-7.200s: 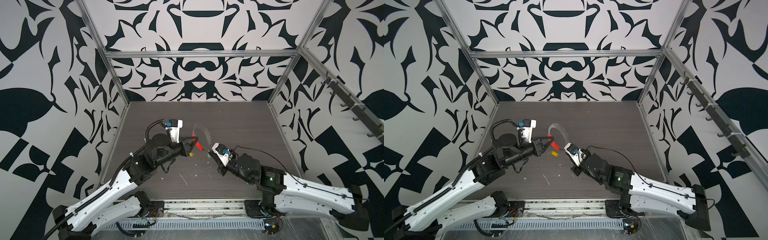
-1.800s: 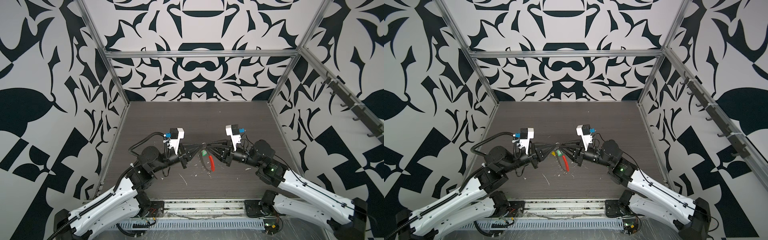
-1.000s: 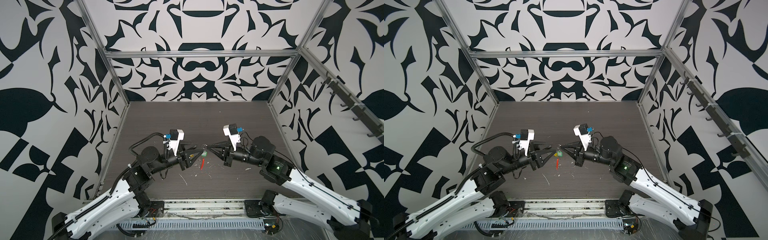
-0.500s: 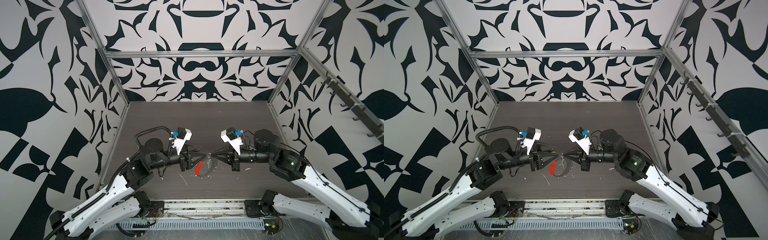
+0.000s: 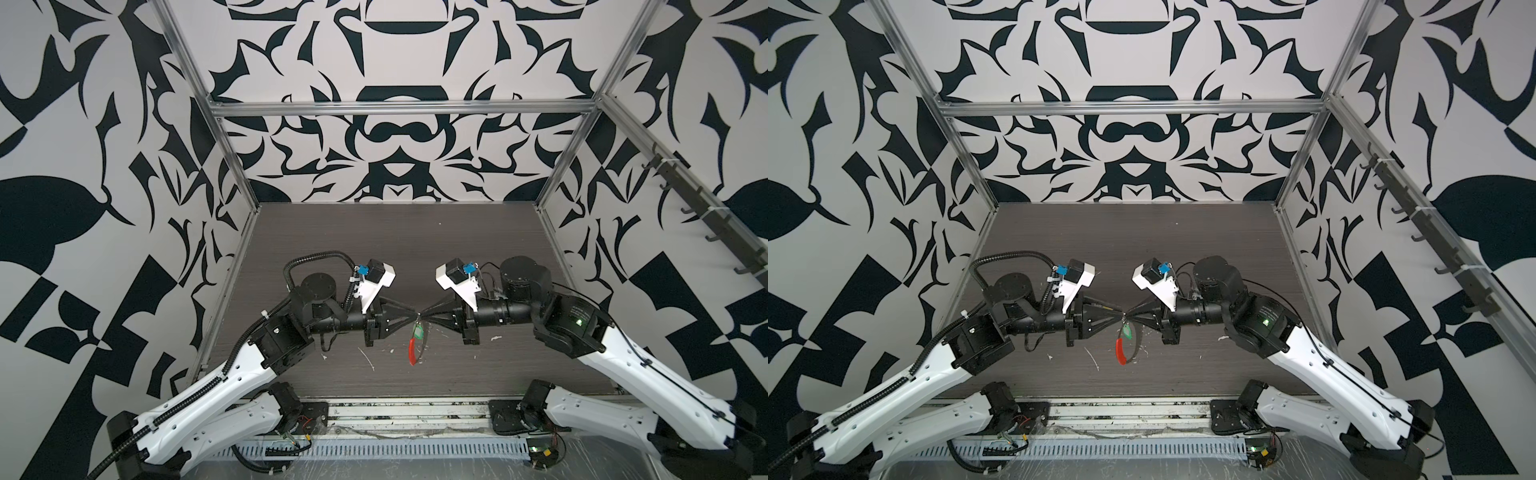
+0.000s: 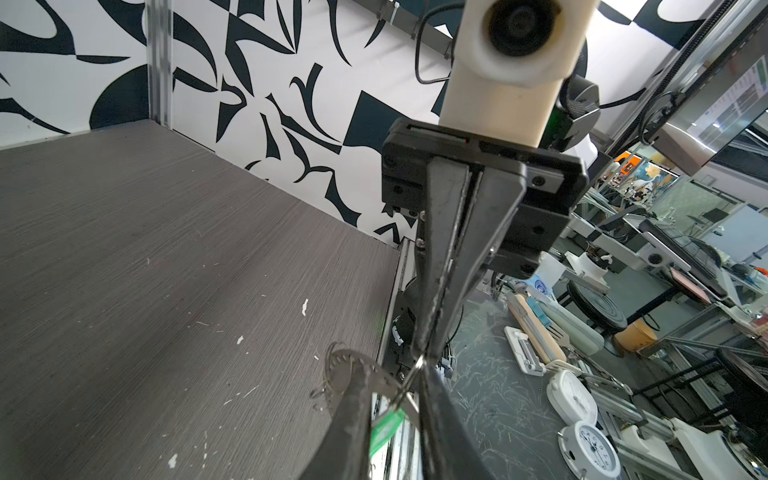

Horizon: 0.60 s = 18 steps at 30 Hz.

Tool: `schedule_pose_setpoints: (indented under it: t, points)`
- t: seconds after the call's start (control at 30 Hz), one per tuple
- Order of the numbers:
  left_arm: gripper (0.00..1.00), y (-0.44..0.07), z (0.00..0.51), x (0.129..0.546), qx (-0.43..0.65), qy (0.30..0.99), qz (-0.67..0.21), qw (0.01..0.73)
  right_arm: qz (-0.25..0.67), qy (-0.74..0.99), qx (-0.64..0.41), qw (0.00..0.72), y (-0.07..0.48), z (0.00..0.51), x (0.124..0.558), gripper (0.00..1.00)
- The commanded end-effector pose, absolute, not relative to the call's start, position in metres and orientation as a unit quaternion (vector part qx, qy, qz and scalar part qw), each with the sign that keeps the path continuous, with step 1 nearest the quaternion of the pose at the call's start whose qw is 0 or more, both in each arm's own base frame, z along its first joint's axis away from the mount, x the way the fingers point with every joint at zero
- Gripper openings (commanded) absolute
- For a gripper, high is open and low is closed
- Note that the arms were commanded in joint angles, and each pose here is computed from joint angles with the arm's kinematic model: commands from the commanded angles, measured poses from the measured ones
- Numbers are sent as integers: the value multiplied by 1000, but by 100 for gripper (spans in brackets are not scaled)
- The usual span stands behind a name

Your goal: Remove the keys from the keyring

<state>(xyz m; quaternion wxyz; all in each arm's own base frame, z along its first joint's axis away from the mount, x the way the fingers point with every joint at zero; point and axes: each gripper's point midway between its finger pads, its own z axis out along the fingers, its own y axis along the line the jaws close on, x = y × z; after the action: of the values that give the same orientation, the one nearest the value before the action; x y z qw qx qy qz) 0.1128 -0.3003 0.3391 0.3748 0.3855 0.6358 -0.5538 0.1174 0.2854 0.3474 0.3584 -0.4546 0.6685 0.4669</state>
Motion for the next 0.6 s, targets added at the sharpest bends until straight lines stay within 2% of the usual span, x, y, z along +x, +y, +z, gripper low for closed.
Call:
schedule_pose_setpoints:
  t: [0.0, 0.17, 0.33, 0.4, 0.43, 0.5, 0.57]
  points:
    - [19, -301, 355, 105, 397, 611, -573, 376, 478, 639, -460, 390, 286, 376, 117, 0]
    - [1, -301, 356, 105, 396, 610, -574, 377, 477, 641, -455, 392, 286, 377, 120, 0]
    - [0, -298, 360, 108, 385, 607, -572, 395, 479, 639, -442, 409, 285, 383, 124, 1]
    - [0, -297, 363, 110, 378, 603, -572, 407, 480, 635, -434, 422, 282, 388, 124, 23]
    - [0, -296, 363, 111, 375, 603, -572, 411, 483, 633, -427, 429, 280, 391, 124, 30]
    - [0, -294, 367, 112, 370, 598, -572, 422, 482, 633, -403, 452, 273, 397, 128, 40]
    - [0, -291, 371, 113, 364, 593, -572, 434, 481, 633, -385, 469, 267, 399, 130, 44]
